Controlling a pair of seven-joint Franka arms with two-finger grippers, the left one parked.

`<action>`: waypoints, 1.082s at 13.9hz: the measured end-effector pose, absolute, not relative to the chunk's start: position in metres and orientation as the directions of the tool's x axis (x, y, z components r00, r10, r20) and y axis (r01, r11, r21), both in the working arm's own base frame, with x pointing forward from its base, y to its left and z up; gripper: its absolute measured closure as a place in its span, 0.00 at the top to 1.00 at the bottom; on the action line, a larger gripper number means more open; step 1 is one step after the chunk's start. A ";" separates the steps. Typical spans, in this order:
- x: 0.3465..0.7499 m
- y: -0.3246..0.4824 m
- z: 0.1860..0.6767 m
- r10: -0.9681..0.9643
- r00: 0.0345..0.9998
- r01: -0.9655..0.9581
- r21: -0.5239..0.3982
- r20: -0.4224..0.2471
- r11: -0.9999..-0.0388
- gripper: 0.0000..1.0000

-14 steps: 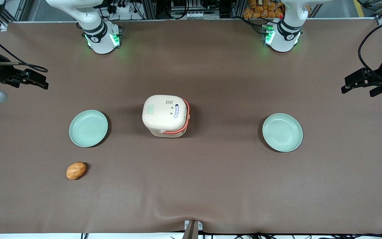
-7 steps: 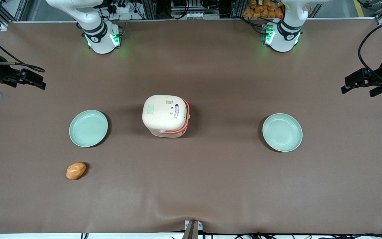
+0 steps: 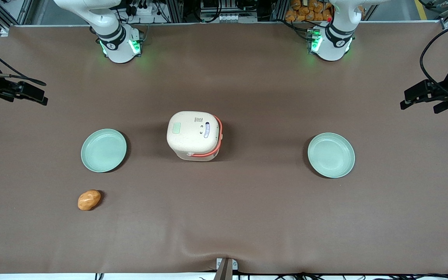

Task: Press rice cooker button with right arm

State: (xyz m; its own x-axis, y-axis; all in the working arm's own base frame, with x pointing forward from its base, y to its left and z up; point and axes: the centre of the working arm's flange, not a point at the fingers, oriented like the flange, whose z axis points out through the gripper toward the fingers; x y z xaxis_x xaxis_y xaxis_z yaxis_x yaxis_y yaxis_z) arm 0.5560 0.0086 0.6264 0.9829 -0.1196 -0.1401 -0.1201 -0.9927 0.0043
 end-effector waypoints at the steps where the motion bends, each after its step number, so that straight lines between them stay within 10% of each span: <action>1: 0.556 0.009 0.626 -0.118 0.983 -0.119 0.004 -0.140 -0.993 1.00; 10: 0.548 0.120 0.620 0.042 0.988 0.030 -0.080 -0.152 -0.996 1.00; 15: 0.540 0.227 0.581 0.018 0.988 0.004 -0.090 -0.156 -0.996 0.65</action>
